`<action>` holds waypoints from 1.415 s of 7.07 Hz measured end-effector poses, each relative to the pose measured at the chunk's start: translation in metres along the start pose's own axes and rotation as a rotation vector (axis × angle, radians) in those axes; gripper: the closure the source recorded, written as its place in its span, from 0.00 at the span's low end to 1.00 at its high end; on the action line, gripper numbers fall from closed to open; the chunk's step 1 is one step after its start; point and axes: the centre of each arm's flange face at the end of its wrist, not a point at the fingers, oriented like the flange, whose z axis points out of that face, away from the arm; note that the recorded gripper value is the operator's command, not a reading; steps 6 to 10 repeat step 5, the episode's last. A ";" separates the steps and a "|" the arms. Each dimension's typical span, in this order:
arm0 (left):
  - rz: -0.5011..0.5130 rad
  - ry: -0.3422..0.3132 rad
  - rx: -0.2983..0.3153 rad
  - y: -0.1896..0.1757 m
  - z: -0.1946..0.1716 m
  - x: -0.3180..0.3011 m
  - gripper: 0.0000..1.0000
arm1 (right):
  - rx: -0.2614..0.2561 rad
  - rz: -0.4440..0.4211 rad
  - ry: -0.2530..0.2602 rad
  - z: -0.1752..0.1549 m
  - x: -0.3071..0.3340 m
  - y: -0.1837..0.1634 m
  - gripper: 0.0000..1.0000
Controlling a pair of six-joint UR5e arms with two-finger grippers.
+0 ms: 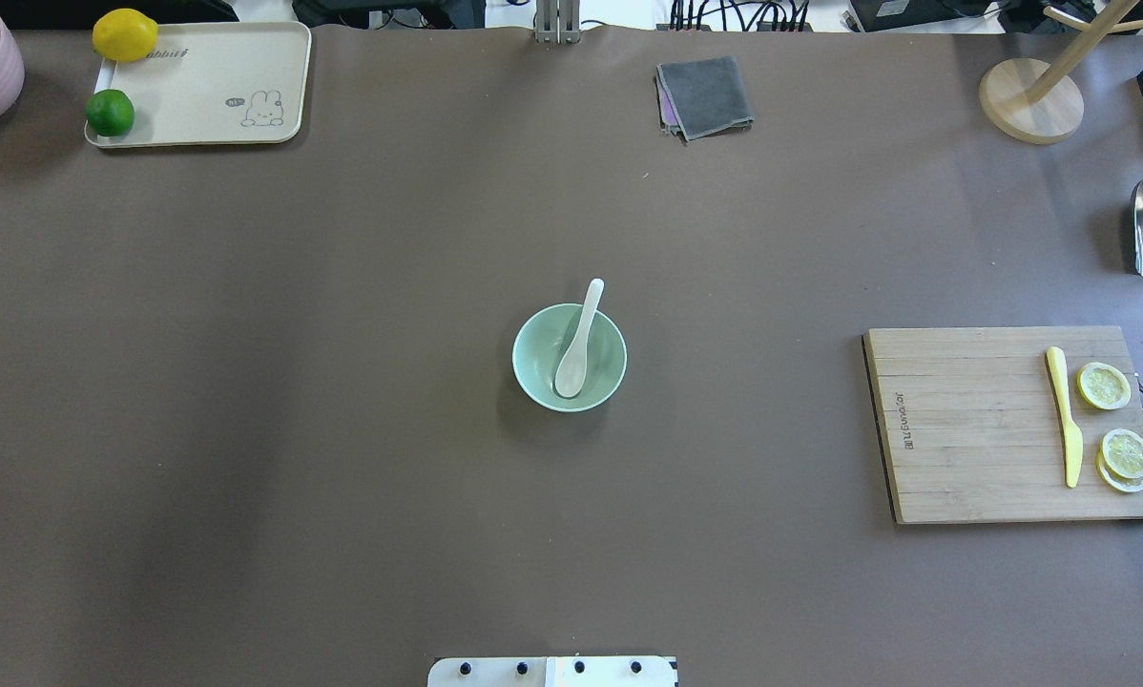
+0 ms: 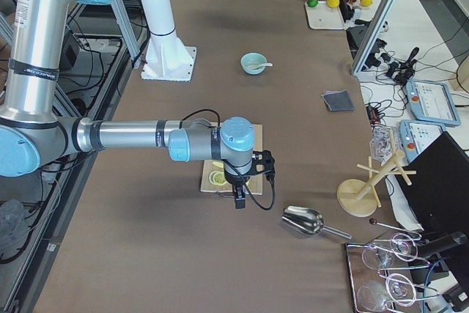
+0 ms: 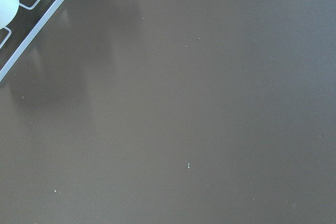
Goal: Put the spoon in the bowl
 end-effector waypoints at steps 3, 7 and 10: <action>0.002 0.001 0.001 0.002 0.000 0.001 0.02 | 0.002 0.005 -0.029 -0.002 -0.005 -0.001 0.00; 0.005 0.001 0.004 0.010 -0.003 0.003 0.02 | 0.002 0.014 -0.040 -0.002 -0.003 0.002 0.00; 0.005 0.001 0.004 0.010 -0.003 0.003 0.02 | 0.002 0.014 -0.040 -0.002 -0.003 0.002 0.00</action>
